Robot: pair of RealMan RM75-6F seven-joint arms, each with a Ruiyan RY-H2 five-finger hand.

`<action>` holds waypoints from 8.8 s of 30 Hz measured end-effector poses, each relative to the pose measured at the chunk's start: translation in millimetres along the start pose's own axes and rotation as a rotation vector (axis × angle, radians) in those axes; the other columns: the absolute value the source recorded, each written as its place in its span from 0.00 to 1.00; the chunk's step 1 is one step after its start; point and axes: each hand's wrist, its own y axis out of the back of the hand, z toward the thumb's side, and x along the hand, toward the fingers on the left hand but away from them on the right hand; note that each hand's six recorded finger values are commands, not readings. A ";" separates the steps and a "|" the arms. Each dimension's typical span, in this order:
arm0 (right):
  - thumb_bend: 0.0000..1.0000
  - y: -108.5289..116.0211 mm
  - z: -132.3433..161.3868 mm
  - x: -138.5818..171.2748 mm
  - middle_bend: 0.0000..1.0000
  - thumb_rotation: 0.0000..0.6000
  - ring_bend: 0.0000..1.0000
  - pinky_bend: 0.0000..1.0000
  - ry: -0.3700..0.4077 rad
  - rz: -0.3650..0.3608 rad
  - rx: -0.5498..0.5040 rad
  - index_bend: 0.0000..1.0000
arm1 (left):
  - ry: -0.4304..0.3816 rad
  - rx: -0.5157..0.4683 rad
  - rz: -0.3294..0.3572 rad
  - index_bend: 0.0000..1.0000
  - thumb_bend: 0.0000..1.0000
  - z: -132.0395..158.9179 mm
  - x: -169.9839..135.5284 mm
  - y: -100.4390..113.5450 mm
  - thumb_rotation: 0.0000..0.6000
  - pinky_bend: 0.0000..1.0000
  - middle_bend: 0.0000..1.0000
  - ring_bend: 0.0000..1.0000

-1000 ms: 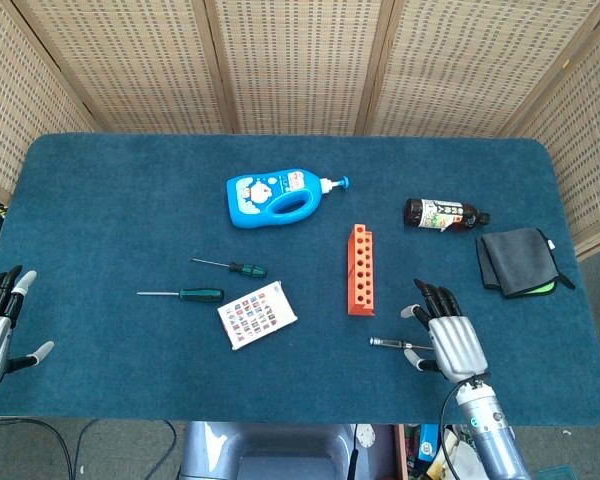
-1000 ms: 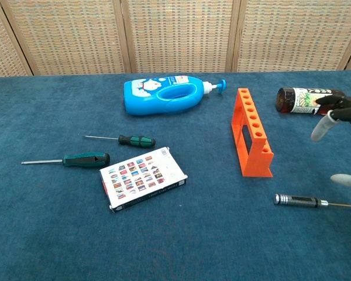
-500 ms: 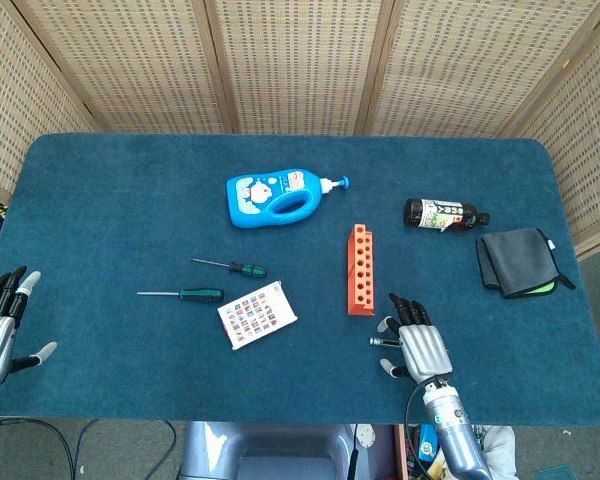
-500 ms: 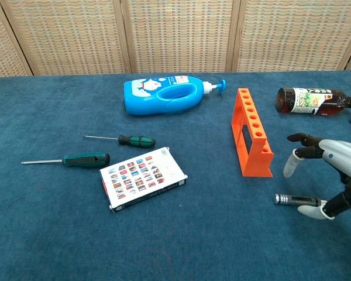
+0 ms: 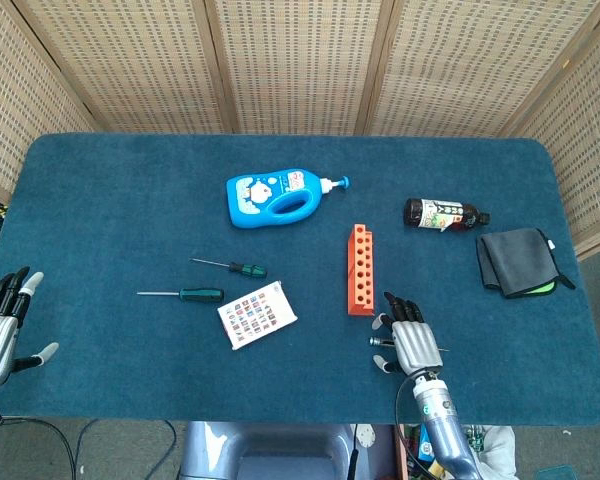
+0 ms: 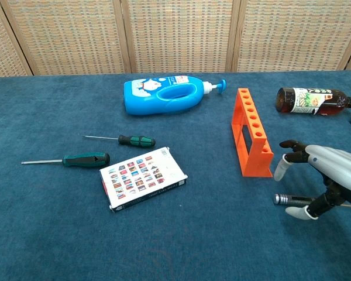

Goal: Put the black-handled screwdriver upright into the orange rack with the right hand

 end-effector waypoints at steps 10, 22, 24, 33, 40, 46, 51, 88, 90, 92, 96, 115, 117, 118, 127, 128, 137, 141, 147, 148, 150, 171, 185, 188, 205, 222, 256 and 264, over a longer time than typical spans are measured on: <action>0.20 -3.0 -2.8 -10.2 0.00 1.00 0.00 0.00 -0.026 0.007 -0.009 0.48 | -0.003 0.001 -0.007 0.00 0.00 0.5 1.1 -2.0 1.00 0.00 0.00 0.00; 0.20 -4.1 -6.2 -12.3 0.00 1.00 0.00 0.00 -0.028 0.008 -0.020 0.48 | -0.007 0.007 -0.010 0.00 0.00 2.7 0.7 -3.4 1.00 0.00 0.00 0.00; 0.21 -4.5 -6.3 -13.3 0.00 1.00 0.00 0.00 -0.028 0.010 -0.019 0.48 | -0.008 0.007 -0.011 0.00 0.00 2.8 0.7 -3.5 1.00 0.00 0.00 0.00; 0.30 -5.7 -9.3 -14.9 0.00 1.00 0.00 0.00 -0.032 0.016 -0.023 0.48 | -0.012 0.009 -0.015 0.00 0.00 3.8 1.1 -4.5 1.00 0.00 0.00 0.00; 0.30 -8.8 -11.9 -14.3 0.00 1.00 0.00 0.00 -0.034 0.026 -0.026 0.48 | -0.016 0.012 -0.019 0.00 0.00 5.2 0.8 -5.7 1.00 0.00 0.00 0.00; 0.30 -9.6 -13.2 -14.4 0.00 1.00 0.00 0.00 -0.037 0.029 -0.028 0.48 | -0.017 0.014 -0.021 0.00 0.00 5.7 1.1 -6.3 1.00 0.00 0.00 0.00; 0.30 -11.8 -14.9 -15.5 0.00 1.00 0.00 0.00 -0.041 0.037 -0.028 0.48 | -0.020 0.015 -0.020 0.00 0.00 6.5 1.2 -6.3 1.00 0.00 0.00 0.00; 0.32 35.1 -10.7 -16.9 0.00 1.00 0.00 0.00 -0.005 -0.028 -0.167 0.56 | -0.027 0.008 -0.026 0.00 0.00 7.9 1.1 -7.3 1.00 0.00 0.00 0.00; 0.32 52.9 -11.3 -17.2 0.00 1.00 0.00 0.00 -0.001 -0.053 -0.218 0.57 | -0.026 0.007 -0.024 0.00 0.00 7.5 1.2 -6.9 1.00 0.00 0.00 0.00; 0.32 70.6 -12.4 -17.6 0.00 1.00 0.00 0.00 -0.001 -0.081 -0.280 0.57 | -0.026 0.007 -0.025 0.00 0.00 7.4 1.2 -7.0 1.00 0.00 0.00 0.00; 0.32 102.2 -14.7 -17.7 0.00 1.00 0.00 0.00 -0.005 -0.129 -0.423 0.57 | -0.029 0.008 -0.026 0.00 0.00 8.2 1.4 -7.3 1.00 0.00 0.00 0.00; 0.32 189.2 1.4 -28.1 0.00 1.00 0.00 0.00 0.071 -0.186 -0.915 0.57 | -0.033 -0.003 -0.022 0.00 0.00 9.6 3.9 -5.4 1.00 0.00 0.00 0.00; 0.32 188.1 6.3 -33.0 0.00 1.00 0.00 0.00 0.079 -0.173 -0.931 0.57 | -0.034 -0.007 -0.021 0.00 0.00 9.8 4.6 -4.7 1.00 0.00 0.00 0.00; 0.32 187.2 8.3 -35.5 0.00 1.00 0.00 0.00 0.081 -0.168 -0.940 0.57 | -0.034 -0.009 -0.021 0.00 0.00 9.8 4.8 -4.5 1.00 0.00 0.00 0.00; 0.32 174.9 27.5 -58.7 0.00 1.00 0.00 0.00 0.094 -0.114 -0.995 0.58 | -0.037 -0.017 -0.032 0.00 0.00 11.6 11.2 -3.7 1.00 0.00 0.00 0.00; 0.32 173.8 29.7 -61.0 0.00 1.00 0.00 0.00 0.095 -0.110 -0.996 0.58 | -0.038 -0.018 -0.031 0.00 0.00 12.2 11.9 -3.1 1.00 0.00 0.00 0.00; 0.32 168.9 39.8 -72.0 0.00 1.00 0.00 0.00 0.096 -0.091 -0.992 0.58 | -0.040 -0.020 -0.017 0.00 0.00 16.1 17.3 1.6 1.00 0.00 0.00 0.00; 0.32 167.9 43.8 -75.5 0.00 1.00 0.00 0.00 0.101 -0.087 -0.993 0.58 | -0.035 -0.019 -0.021 0.00 0.00 14.8 18.1 0.8 1.00 0.00 0.00 0.00; 0.32 166.0 55.7 -80.3 0.00 1.00 0.00 0.00 0.122 -0.071 -0.995 0.58 | -0.028 -0.017 -0.030 0.00 0.00 12.7 19.1 -1.4 1.00 0.00 0.00 0.00; 0.32 166.0 57.1 -81.1 0.00 1.00 0.00 0.00 0.125 -0.069 -0.995 0.58 | -0.027 -0.016 -0.031 0.00 0.00 12.6 19.3 -1.7 1.00 0.00 0.00 0.00; 0.32 166.0 60.4 -83.4 0.00 1.00 0.00 0.00 0.130 -0.066 -0.991 0.58 | -0.026 -0.015 -0.033 0.00 0.00 12.3 19.8 -2.2 1.00 0.00 0.00 0.00; 0.32 170.6 53.9 -102.7 0.00 1.00 0.00 0.00 0.109 -0.081 -0.986 0.58 | -0.015 -0.007 -0.047 0.00 0.00 9.6 22.6 -6.8 1.00 0.00 0.00 0.00; 0.32 174.2 44.8 -102.2 0.00 1.00 0.00 0.00 0.098 -0.091 -0.991 0.58 | -0.016 -0.002 -0.053 0.00 0.00 10.7 22.1 -8.9 1.00 0.00 0.00 0.00; 0.32 172.9 42.8 -103.1 0.00 1.00 0.00 0.00 0.095 -0.089 -0.993 0.58 | -0.015 -0.001 -0.053 0.00 0.00 10.8 22.0 -9.0 1.00 0.00 0.00 0.00; 0.32 162.2 27.8 -104.1 0.00 1.00 0.00 0.00 0.067 -0.077 -1.006 0.58 | -0.017 0.003 -0.052 0.00 0.00 11.4 20.6 -9.1 1.00 0.00 0.00 0.00; 0.32 146.2 19.4 -96.6 0.00 1.00 0.00 0.00 0.053 -0.061 -1.012 0.58 | -0.024 0.002 -0.059 0.00 0.00 13.6 20.0 -10.8 1.00 0.00 0.00 0.00; 0.31 110.2 2.6 -97.2 0.00 1.00 0.00 0.00 0.005 -0.015 -0.989 0.60 | -0.020 -0.019 -0.041 0.00 0.00 13.2 22.4 -4.3 1.00 0.00 0.00 0.00; 0.31 108.8 3.0 -98.4 0.00 1.00 0.00 0.00 0.003 -0.018 -0.976 0.60 | -0.016 -0.028 -0.034 0.00 0.00 11.6 23.3 -1.7 1.00 0.00 0.00 0.00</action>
